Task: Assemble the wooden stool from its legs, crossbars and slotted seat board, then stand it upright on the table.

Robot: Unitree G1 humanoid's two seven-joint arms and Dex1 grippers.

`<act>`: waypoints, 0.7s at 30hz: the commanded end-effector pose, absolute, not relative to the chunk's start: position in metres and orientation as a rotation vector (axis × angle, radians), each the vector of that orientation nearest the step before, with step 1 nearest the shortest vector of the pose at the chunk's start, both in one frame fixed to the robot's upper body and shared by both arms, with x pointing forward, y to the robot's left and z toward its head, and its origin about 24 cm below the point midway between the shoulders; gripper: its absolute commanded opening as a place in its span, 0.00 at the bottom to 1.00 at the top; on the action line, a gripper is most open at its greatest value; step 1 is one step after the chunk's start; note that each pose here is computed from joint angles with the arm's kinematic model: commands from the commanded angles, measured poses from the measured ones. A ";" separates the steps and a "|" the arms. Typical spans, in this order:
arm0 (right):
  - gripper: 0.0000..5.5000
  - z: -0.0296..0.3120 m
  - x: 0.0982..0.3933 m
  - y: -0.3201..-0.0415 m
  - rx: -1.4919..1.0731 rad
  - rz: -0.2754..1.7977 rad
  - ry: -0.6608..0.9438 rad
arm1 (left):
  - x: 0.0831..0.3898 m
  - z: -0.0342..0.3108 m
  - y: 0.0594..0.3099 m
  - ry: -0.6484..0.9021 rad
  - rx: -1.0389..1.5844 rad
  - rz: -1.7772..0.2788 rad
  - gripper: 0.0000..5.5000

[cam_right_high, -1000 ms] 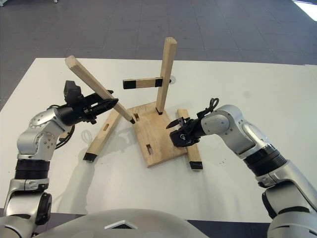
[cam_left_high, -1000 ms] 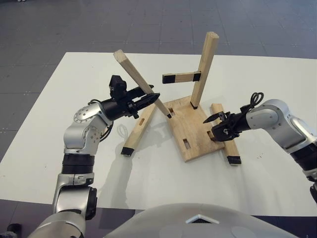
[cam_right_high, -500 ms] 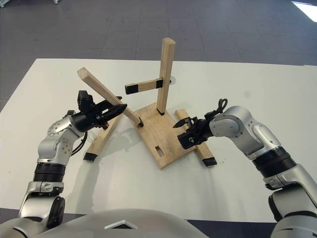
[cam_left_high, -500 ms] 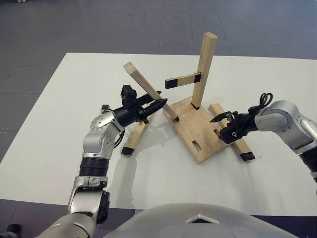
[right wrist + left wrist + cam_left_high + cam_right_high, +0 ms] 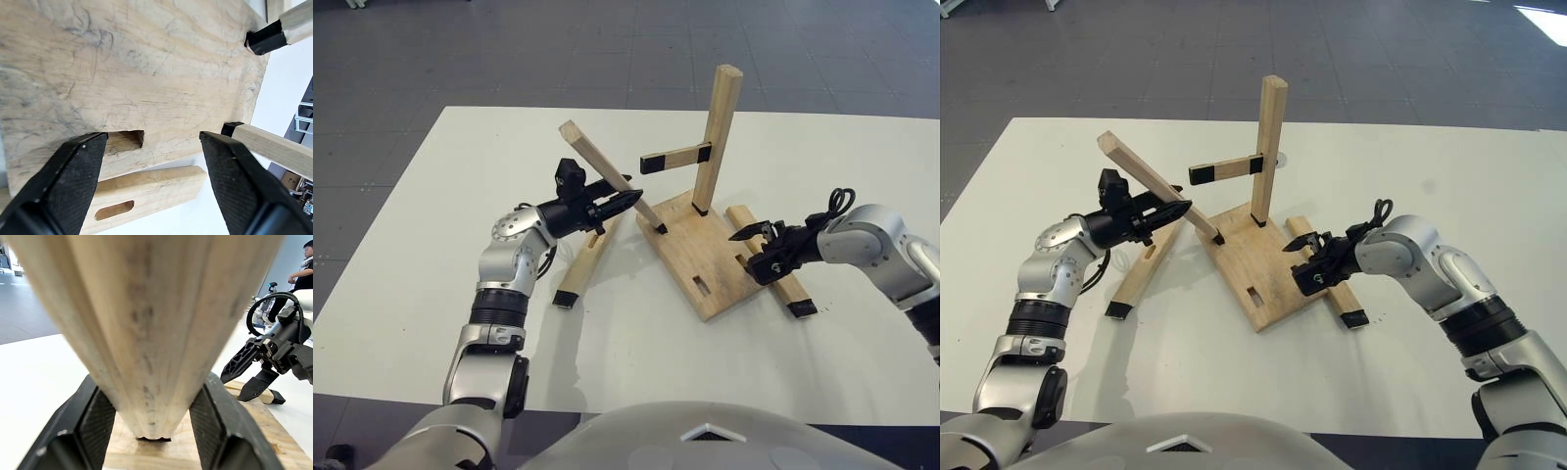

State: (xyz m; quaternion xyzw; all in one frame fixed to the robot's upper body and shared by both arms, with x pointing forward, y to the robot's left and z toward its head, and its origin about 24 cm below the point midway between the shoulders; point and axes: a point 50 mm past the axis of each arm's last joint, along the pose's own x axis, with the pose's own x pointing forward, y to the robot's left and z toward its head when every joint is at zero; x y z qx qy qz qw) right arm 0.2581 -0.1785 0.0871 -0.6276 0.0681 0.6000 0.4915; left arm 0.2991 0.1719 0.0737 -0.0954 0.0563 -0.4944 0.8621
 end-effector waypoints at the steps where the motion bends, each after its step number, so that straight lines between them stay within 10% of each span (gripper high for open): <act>1: 0.63 0.049 0.241 -0.190 -1.496 1.543 0.369 | 0.296 0.080 0.176 0.154 -0.186 -1.054 0.37; 21: 0.63 0.044 0.236 -0.188 -1.474 1.548 0.371 | 0.286 0.058 0.177 0.465 -0.043 -0.886 0.37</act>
